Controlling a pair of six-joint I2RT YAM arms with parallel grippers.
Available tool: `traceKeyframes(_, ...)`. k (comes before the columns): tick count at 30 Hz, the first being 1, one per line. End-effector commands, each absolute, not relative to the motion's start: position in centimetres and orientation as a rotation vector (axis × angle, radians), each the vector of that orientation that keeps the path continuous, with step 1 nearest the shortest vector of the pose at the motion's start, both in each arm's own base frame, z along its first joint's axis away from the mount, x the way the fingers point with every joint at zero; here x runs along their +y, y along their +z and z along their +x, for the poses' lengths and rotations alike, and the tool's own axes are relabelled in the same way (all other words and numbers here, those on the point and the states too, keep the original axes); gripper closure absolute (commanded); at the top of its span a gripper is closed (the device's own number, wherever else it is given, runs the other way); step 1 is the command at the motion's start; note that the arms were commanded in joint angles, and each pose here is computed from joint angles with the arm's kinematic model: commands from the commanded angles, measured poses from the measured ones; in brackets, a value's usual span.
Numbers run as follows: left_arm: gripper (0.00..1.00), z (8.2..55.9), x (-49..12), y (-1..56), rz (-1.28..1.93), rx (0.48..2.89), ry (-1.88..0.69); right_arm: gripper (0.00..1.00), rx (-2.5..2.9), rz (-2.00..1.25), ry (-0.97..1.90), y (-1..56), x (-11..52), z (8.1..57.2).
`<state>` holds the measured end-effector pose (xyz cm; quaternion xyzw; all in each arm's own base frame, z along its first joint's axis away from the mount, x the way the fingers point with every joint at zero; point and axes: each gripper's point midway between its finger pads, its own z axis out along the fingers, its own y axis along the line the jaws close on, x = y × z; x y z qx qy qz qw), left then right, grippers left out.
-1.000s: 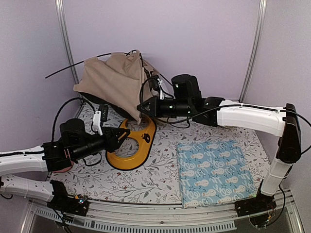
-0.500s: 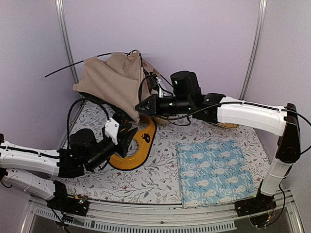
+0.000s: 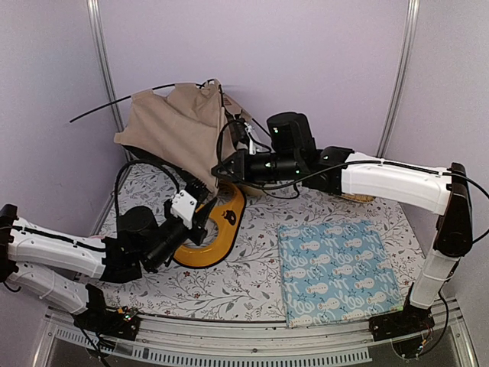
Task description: Set up the pet tent
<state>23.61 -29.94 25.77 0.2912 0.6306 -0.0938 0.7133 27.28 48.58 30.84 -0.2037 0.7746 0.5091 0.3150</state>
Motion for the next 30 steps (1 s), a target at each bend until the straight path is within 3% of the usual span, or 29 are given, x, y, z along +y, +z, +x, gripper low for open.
traceKeyframes(1,0.77,23.8,-29.8,25.8,0.632,1.387,-0.197,1.00,1.960,-0.555,1.393,34.0,49.1,26.6)
traceKeyframes(19,0.85,24.8,-29.6,25.9,0.595,1.399,-0.196,1.00,1.964,-0.556,1.388,34.0,49.2,26.6)
traceKeyframes(27,0.99,24.2,-30.1,26.6,0.627,1.372,-0.229,1.00,1.963,-0.542,1.369,33.6,49.3,26.9)
traceKeyframes(30,1.00,23.6,-30.7,26.8,0.656,1.364,-0.255,1.00,1.956,-0.515,1.339,33.4,49.2,27.5)
